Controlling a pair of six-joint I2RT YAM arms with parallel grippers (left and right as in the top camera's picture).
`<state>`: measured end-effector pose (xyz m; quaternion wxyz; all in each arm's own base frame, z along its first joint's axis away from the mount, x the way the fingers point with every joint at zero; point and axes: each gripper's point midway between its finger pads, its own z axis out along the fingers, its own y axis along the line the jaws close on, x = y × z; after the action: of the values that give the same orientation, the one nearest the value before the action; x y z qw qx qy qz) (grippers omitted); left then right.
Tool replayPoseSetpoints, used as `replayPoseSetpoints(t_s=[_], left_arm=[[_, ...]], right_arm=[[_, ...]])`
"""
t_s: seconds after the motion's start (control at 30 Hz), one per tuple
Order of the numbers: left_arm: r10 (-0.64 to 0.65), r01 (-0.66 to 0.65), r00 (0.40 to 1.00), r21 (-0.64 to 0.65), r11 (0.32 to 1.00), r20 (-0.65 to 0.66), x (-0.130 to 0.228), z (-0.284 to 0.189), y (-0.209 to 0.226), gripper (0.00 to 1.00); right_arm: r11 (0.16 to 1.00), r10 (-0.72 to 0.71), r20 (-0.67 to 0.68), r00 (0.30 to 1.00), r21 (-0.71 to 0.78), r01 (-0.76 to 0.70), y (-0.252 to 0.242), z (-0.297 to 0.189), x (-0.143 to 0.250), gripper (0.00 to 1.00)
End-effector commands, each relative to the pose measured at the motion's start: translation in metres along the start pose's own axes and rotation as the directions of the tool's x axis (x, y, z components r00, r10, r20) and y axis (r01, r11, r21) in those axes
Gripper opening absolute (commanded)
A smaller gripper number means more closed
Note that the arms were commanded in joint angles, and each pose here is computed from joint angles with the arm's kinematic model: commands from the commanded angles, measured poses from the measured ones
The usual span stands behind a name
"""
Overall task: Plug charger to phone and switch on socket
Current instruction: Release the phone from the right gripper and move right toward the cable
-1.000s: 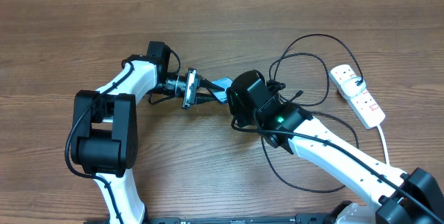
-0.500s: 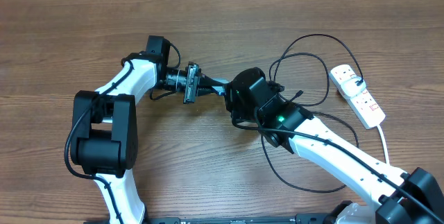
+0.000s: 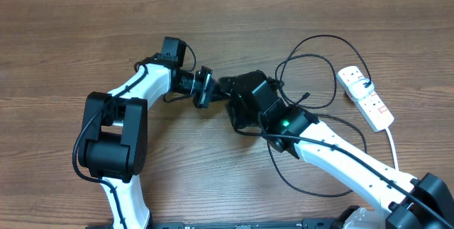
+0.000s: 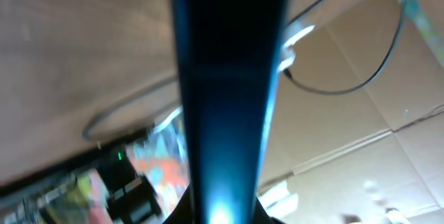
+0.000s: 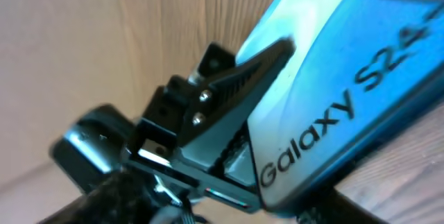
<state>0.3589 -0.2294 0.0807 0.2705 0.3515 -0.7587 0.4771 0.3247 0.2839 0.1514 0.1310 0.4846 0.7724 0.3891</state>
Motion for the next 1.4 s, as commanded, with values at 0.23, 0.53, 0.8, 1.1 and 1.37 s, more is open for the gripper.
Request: replayPoseSetpoints(t_s=[0.23,0.53,0.8,1.1,1.37], left_arm=[[0.136,-0.125,0.987,0.119,0.985,-0.085,0.007,-0.023,-0.016,0.04],[0.178,-0.132,0.956,0.200,0.971,-0.231,0.035,-0.029,-0.026,0.04],[0.178,-0.132,0.956,0.201,0.971,-0.233,0.035,-0.029,-0.026,0.04],[0.203,-0.144,0.943,0.226,0.963,-0.265,0.042,-0.032,-0.028,0.04],[0.207,-0.148,0.942,0.226,0.963,-0.263,0.042,-0.031,-0.028,0.04]], right_arm=[[0.894,-0.446,0.131,0.885,0.026,0.447,0.030,-0.054,-0.071,1.00],[0.635,-0.750,0.036,0.660,0.321,0.703,-0.024,-0.081,-0.124,0.97],[0.682,-0.602,0.050,0.797,0.551,0.481,-0.086,-0.054,-0.152,0.67],[0.680,-0.479,0.044,0.877,0.650,0.339,-0.129,-0.015,-0.177,0.57],[0.717,-0.440,0.078,0.895,0.631,0.298,-0.128,-0.008,-0.198,0.55]])
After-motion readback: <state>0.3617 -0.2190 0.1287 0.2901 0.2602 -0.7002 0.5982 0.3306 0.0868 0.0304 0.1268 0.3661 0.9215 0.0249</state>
